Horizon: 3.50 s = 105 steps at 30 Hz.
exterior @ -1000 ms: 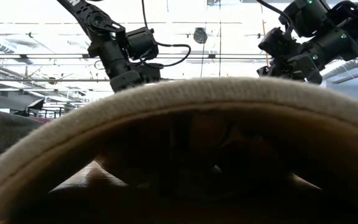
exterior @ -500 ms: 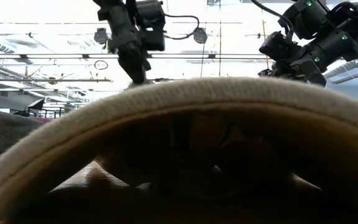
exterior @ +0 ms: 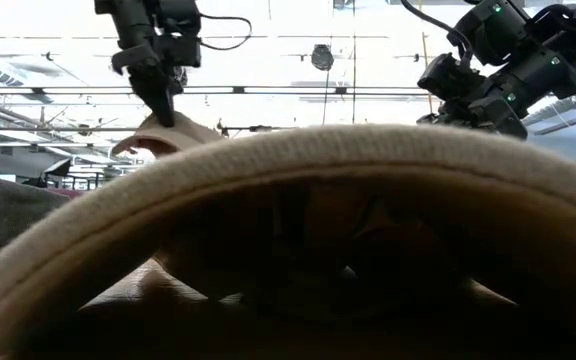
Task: Pick & Place hat
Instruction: Put the top brown cap into the orange bin
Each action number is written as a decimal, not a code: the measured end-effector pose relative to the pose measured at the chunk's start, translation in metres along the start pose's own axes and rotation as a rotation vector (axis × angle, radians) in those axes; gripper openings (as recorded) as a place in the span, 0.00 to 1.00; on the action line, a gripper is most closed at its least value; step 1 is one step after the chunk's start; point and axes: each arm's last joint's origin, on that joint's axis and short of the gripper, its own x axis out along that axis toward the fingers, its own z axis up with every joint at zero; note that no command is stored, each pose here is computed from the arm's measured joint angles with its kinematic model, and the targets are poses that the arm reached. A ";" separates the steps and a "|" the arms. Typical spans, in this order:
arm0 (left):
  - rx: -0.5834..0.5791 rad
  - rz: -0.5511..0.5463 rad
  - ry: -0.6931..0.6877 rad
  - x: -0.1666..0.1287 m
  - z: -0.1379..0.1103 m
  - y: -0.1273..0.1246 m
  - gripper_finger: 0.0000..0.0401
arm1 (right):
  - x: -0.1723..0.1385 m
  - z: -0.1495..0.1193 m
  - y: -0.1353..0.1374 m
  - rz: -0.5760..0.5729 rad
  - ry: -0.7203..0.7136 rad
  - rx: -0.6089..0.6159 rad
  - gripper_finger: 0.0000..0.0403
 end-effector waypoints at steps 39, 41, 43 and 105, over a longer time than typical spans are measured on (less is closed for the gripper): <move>0.003 0.187 0.219 0.050 -0.082 0.071 0.07 | 0.001 -0.009 0.001 -0.013 -0.100 -0.002 0.19; 0.004 0.200 0.214 0.051 -0.082 0.072 0.10 | 0.001 -0.009 0.001 -0.014 -0.101 -0.003 0.19; 0.019 0.202 0.205 0.051 -0.080 0.072 0.11 | 0.001 -0.009 0.001 -0.014 -0.099 -0.003 0.19; -0.350 0.303 0.139 0.111 -0.056 0.084 0.40 | 0.001 -0.010 0.001 -0.015 -0.092 -0.012 0.19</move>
